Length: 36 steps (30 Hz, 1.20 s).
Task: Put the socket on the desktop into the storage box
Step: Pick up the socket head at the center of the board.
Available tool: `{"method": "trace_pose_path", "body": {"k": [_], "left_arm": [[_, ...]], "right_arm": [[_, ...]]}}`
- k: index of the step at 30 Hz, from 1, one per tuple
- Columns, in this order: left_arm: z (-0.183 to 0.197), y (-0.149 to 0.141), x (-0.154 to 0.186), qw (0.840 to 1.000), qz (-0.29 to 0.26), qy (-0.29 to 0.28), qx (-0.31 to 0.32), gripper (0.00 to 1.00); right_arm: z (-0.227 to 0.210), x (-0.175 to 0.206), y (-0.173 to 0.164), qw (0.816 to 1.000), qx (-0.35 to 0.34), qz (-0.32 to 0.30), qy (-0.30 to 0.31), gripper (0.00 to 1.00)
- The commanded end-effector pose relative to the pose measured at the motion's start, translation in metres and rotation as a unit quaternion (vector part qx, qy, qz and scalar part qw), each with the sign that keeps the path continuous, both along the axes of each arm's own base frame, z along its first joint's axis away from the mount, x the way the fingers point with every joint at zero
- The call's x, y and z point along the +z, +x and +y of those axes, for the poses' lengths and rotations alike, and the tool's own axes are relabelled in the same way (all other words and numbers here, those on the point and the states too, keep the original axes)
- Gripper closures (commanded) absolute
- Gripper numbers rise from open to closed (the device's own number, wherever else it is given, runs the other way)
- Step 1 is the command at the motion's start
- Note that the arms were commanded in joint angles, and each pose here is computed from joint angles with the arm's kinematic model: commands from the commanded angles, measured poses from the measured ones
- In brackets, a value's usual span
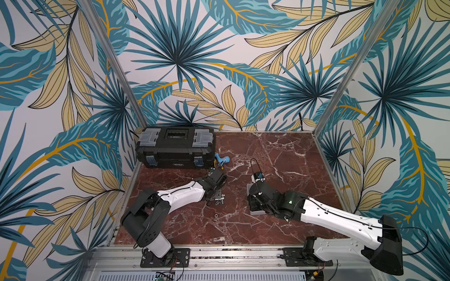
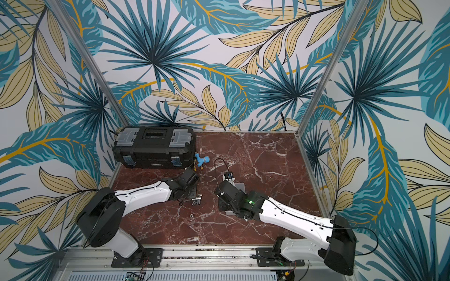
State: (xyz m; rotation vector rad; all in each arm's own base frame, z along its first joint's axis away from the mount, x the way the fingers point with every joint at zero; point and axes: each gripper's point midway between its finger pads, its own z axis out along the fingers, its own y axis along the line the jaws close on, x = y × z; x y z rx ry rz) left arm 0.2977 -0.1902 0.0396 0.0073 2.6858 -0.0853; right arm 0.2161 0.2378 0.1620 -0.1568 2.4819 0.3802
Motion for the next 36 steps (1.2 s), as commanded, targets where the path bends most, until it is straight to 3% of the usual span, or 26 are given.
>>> {"method": "trace_pose_path", "body": {"k": [1,19,36], "left_arm": [[-0.003,0.017,0.014,1.000,-0.028,0.005,0.002,0.57],[0.015,0.032,-0.005,0.999,-0.022,0.041,0.021,0.58],[0.015,0.022,-0.018,0.999,0.000,0.022,0.024,0.72]], "right_arm": [[-0.003,-0.002,-0.003,1.000,-0.002,-0.003,0.003,0.70],[-0.003,-0.002,-0.002,1.000,0.002,-0.006,-0.003,0.72],[-0.009,0.001,-0.002,1.000,-0.005,-0.011,-0.010,0.73]]}}
